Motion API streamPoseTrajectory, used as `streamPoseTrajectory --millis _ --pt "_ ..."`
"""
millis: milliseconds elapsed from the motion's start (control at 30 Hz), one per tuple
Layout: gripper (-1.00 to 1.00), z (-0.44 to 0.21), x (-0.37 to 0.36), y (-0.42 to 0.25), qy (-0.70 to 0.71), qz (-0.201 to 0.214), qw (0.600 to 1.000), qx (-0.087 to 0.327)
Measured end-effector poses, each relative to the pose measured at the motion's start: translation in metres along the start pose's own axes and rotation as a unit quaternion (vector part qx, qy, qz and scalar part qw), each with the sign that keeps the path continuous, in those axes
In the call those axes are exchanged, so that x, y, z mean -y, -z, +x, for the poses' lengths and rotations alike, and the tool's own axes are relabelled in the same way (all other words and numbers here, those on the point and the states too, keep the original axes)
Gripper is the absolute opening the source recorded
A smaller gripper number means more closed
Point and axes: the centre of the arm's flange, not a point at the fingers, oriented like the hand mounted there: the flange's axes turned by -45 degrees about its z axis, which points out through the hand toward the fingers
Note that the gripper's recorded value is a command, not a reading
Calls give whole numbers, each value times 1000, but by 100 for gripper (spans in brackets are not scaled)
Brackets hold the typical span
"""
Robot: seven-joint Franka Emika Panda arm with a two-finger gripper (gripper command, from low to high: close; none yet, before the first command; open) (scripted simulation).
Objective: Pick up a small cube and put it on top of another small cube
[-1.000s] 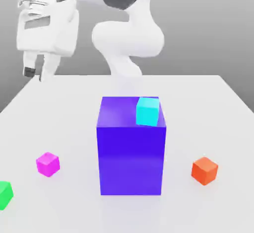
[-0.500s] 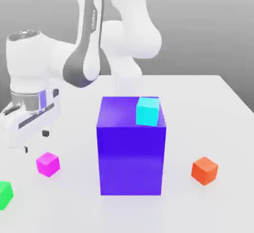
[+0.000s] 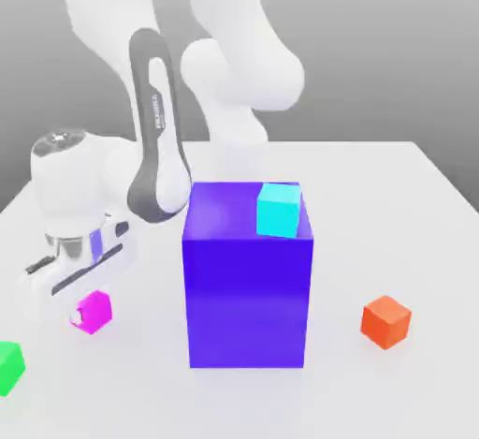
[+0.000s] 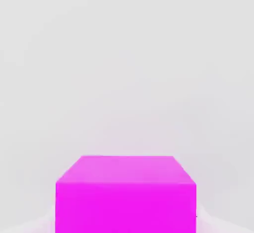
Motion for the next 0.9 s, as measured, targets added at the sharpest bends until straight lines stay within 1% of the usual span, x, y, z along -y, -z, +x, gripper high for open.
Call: streamPoseTrajectory --millis 267,667,733,833,867,900 --pt "-100 1 8 62 10 0 1000 0" --pt "-100 17 136 108 182 0 983 1" --pt "-100 19 150 103 201 -1 980 0" --pt "-100 20 154 65 206 -1 978 0" --pt "100 20 154 55 207 -1 978 0" --pt "100 20 154 55 207 -1 978 0"
